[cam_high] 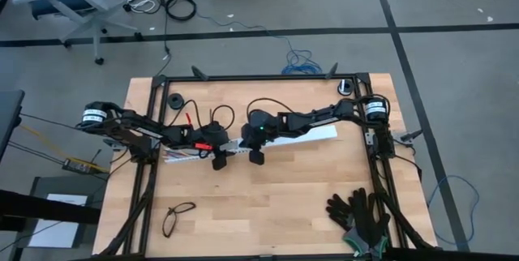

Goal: Ziptie cables
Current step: Close the white cable duct using the cover

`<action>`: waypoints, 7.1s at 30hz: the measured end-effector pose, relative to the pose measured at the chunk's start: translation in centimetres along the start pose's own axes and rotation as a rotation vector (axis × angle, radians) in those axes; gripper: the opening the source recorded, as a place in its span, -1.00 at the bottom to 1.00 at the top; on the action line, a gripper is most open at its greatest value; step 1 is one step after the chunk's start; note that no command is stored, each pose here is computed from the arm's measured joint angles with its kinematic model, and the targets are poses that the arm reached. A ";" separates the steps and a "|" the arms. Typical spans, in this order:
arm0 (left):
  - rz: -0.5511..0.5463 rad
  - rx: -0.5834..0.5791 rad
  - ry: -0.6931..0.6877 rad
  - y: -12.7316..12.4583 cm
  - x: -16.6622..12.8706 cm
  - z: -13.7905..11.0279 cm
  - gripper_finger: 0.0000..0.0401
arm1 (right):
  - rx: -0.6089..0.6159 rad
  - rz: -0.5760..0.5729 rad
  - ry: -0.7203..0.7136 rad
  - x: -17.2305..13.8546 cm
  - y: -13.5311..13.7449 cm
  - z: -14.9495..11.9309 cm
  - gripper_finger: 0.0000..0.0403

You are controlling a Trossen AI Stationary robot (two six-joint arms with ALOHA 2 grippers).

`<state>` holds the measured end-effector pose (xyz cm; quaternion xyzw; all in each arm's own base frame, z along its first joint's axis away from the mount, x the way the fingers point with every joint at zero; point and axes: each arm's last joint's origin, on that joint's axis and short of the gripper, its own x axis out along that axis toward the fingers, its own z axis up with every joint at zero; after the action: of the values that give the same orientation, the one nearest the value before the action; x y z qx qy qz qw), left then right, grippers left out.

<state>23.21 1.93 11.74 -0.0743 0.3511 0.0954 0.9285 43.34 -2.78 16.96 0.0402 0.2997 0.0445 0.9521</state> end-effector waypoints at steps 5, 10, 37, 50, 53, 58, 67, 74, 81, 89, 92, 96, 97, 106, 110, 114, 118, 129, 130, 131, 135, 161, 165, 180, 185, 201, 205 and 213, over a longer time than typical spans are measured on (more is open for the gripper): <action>0.001 -0.003 0.006 0.0 0.0 -0.1 0.09 | -0.034 -0.020 -0.027 -2.9 1.0 1.9 -1.00; 0.001 -0.003 0.005 0.0 0.0 0.0 0.09 | 0.010 -0.079 0.114 -4.6 0.8 1.1 -1.00; -0.026 -0.003 0.008 -0.1 0.0 0.0 0.15 | -0.063 0.036 -0.104 -2.5 1.1 2.8 -1.00; -0.083 -0.009 0.006 -0.3 0.0 0.1 0.27 | -0.057 0.037 -0.061 -2.4 1.2 2.4 -1.00; -0.047 -0.004 -0.022 -0.2 0.0 0.3 0.27 | -0.050 0.038 -0.051 -2.4 1.2 2.3 -1.00; -0.007 0.004 -0.101 0.2 0.0 1.8 0.27 | -0.039 0.037 -0.008 -2.5 1.2 1.9 -1.00; 0.012 0.046 -0.103 0.4 0.1 3.7 0.27 | -0.090 -0.081 -0.039 -6.0 1.7 2.7 -1.00; 0.000 0.052 -0.057 0.4 -0.9 4.2 0.27 | -0.056 -0.162 -0.056 -9.4 2.0 0.9 -1.00; 0.047 0.063 -0.059 0.7 -4.9 4.5 0.27 | 0.035 -0.166 -0.102 -9.8 1.9 -2.3 -1.00; 0.041 -0.012 -0.065 1.0 -8.1 1.8 0.27 | 0.076 -0.165 -0.103 -9.4 1.9 -3.4 -1.00; 0.022 -0.049 -0.046 0.8 -8.3 0.6 0.27 | 0.076 -0.168 -0.113 -9.4 1.9 -3.3 -1.00; -0.016 -0.068 -0.043 0.3 -8.5 -0.5 0.27 | 0.075 -0.168 -0.123 -9.5 1.9 -3.2 -1.00; -0.021 -0.064 -0.040 0.3 -8.6 -0.8 0.27 | 0.075 -0.168 -0.123 -9.5 1.9 -3.2 -1.00; -0.022 0.005 -0.083 0.2 -8.4 -0.4 0.27 | 0.075 -0.168 -0.127 -9.4 1.8 -3.2 -1.00; -0.016 -0.013 -0.069 0.2 -8.1 -0.5 0.27 | 0.076 -0.168 -0.128 -9.4 1.9 -3.2 -1.00; -0.009 -0.014 -0.042 0.2 -7.5 -0.6 0.27 | 0.076 -0.168 -0.128 -9.4 1.9 -3.2 -1.00; -0.010 0.005 -0.051 0.0 -6.6 -0.5 0.27 | 0.076 -0.168 -0.128 -9.4 1.9 -3.2 -1.00; -0.023 0.124 0.036 -0.2 -3.7 -0.9 0.30 | 0.079 -0.149 -0.126 -9.4 1.9 -3.2 -1.00; -0.022 0.126 0.047 -0.2 -3.5 -1.0 0.30 | 0.078 -0.148 -0.125 -9.4 2.0 -3.2 -1.00; -0.021 0.130 0.055 -0.2 -3.4 -1.0 0.31 | 0.078 -0.148 -0.126 -9.4 2.0 -3.2 -1.00; -0.044 0.145 0.010 -0.5 -3.4 0.3 0.34 | 0.078 -0.147 -0.123 -9.4 2.0 -3.2 -1.00; 0.076 0.196 0.087 0.9 -3.6 1.0 0.34 | 0.072 -0.147 -0.117 -9.3 2.0 -3.3 -1.00; 0.076 0.198 0.069 0.8 -3.7 1.9 0.34 | 0.072 -0.147 -0.117 -9.3 2.0 -3.3 -1.00; 0.123 0.189 0.215 2.0 -4.0 1.2 0.34 | 0.071 -0.144 -0.117 -9.3 2.0 -3.3 -1.00; 0.096 0.173 0.223 2.1 -4.0 1.2 0.27 | 0.075 -0.141 -0.117 -9.3 2.0 -3.2 -1.00; 0.041 0.145 0.204 1.9 -3.0 1.3 -0.21 | 0.149 -0.110 -0.087 -3.0 -0.4 -4.8 -1.00; 0.035 0.146 0.191 1.9 -3.0 1.3 -0.21 | 0.114 -0.005 -0.104 -0.1 -0.9 -3.3 -1.00; 0.031 0.143 0.185 1.9 -3.0 1.4 -0.22 | -0.051 -0.039 -0.196 -2.9 1.1 0.7 -1.00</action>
<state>21.50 3.64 14.62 -0.0106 0.4423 0.0772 0.8935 41.32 -2.02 19.31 0.0143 0.2044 0.0295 0.9783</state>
